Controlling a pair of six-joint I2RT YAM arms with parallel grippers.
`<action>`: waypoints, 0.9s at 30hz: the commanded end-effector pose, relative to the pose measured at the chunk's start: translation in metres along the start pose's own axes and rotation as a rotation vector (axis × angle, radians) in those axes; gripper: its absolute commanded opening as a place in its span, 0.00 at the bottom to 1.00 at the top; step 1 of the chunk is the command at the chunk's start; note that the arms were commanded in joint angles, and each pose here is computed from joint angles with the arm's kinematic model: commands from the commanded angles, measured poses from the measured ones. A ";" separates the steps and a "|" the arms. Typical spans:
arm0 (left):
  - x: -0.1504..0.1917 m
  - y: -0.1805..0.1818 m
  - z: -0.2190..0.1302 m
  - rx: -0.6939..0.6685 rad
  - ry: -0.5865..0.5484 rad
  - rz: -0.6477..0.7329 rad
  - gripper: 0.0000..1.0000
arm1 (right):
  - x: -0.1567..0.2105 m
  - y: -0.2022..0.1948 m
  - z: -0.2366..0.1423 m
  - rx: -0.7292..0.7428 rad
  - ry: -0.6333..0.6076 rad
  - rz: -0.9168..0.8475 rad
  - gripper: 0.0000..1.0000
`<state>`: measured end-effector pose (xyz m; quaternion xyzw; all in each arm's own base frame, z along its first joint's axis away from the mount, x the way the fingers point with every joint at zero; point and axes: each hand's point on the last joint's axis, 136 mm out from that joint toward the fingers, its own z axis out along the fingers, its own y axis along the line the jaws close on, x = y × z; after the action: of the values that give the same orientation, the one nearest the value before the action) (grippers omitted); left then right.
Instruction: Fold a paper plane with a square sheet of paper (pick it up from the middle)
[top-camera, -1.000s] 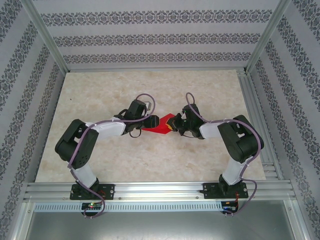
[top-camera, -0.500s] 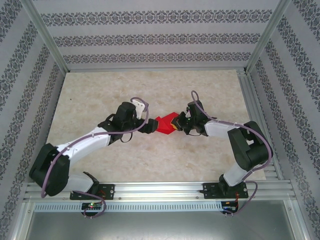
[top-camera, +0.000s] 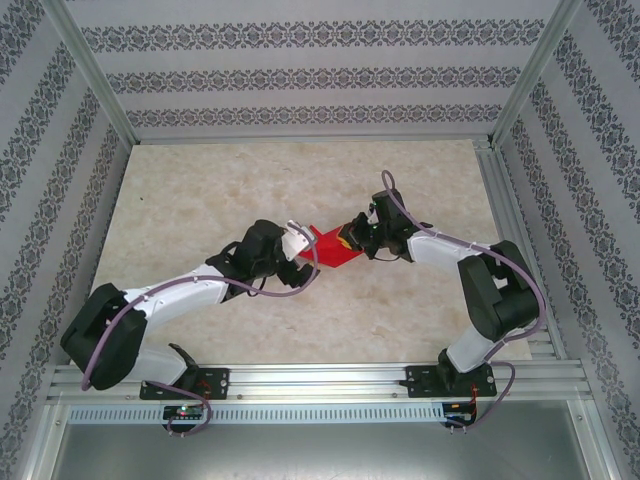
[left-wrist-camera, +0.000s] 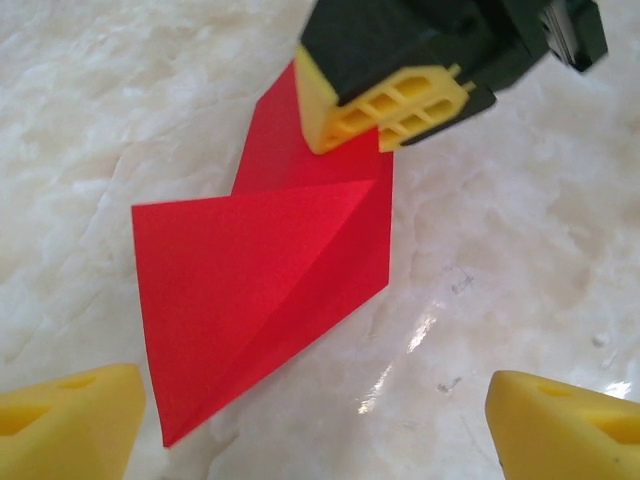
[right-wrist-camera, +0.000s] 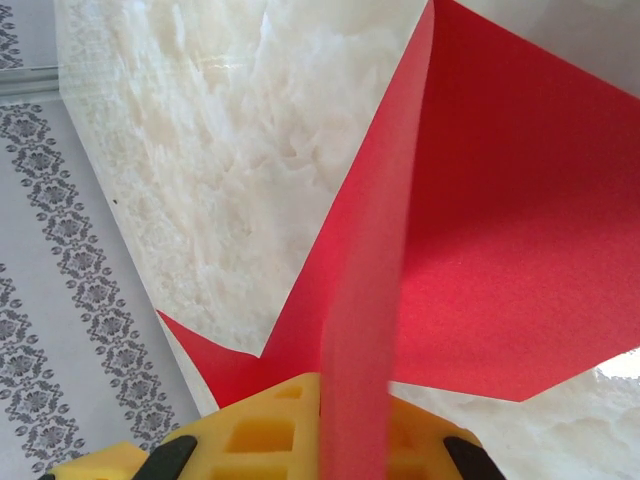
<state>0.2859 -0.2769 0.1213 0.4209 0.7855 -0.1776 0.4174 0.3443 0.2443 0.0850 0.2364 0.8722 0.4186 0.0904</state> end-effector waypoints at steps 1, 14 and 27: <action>-0.008 -0.005 0.014 0.021 -0.059 0.248 0.82 | 0.005 0.005 0.007 -0.007 0.033 -0.004 0.00; -0.004 0.017 0.058 -0.098 -0.085 0.407 0.70 | 0.004 0.004 0.007 -0.014 0.043 -0.001 0.00; 0.001 0.019 0.064 -0.116 -0.086 0.413 0.44 | 0.002 0.005 0.005 -0.029 0.045 0.010 0.01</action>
<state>0.3330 -0.2975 0.0737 0.5383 0.6900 -0.0585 0.4803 0.3382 0.2499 0.0780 0.2307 0.8735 0.4236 0.0664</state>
